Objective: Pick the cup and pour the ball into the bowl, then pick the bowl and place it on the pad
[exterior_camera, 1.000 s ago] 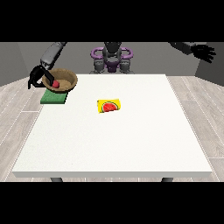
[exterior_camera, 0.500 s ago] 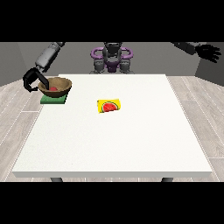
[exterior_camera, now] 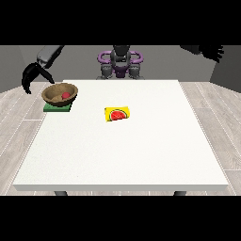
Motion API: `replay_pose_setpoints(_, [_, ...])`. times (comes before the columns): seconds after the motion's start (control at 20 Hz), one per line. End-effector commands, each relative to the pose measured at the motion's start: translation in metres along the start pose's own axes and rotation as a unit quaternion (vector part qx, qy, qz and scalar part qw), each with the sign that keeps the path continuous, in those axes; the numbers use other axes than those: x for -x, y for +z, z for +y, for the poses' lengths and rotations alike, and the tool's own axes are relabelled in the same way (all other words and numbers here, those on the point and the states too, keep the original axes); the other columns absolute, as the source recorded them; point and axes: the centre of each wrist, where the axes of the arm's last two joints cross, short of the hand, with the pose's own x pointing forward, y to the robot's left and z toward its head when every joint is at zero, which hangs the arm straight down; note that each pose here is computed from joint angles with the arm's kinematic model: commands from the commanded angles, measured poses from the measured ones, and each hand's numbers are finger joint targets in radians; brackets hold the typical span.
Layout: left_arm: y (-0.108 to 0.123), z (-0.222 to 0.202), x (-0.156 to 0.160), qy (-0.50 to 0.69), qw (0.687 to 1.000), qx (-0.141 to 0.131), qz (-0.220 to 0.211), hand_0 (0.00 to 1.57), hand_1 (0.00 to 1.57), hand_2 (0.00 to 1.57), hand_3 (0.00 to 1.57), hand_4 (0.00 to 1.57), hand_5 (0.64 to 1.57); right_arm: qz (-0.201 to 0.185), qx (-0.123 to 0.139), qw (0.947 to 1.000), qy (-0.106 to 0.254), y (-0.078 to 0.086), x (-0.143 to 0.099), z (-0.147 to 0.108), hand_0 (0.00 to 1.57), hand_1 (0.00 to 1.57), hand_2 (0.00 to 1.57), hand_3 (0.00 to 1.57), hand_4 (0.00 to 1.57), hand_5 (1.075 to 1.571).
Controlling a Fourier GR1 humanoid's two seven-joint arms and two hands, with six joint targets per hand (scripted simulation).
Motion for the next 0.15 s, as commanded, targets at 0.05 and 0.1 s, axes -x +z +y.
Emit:
replay_pose_setpoints(0.05, [0.017, -0.028, 0.034, -0.008, 0.995, 0.001, 0.095, 0.00, 0.00, 0.00, 0.00, 0.90, 1.559, -0.014, -0.079, 0.9968, 0.008, 0.000, -0.043, 0.024, 0.00, 0.00, 0.00, 0.00, 0.42, 1.383])
replay_pose_setpoints(0.1, [0.030, -0.041, 0.053, 0.002, 0.993, 0.006, 0.120, 0.00, 0.00, 0.00, 0.00, 0.90, 1.559, -0.020, -0.101, 0.9946, -0.011, 0.005, -0.050, 0.053, 0.00, 0.00, 0.00, 0.00, 0.48, 1.434])
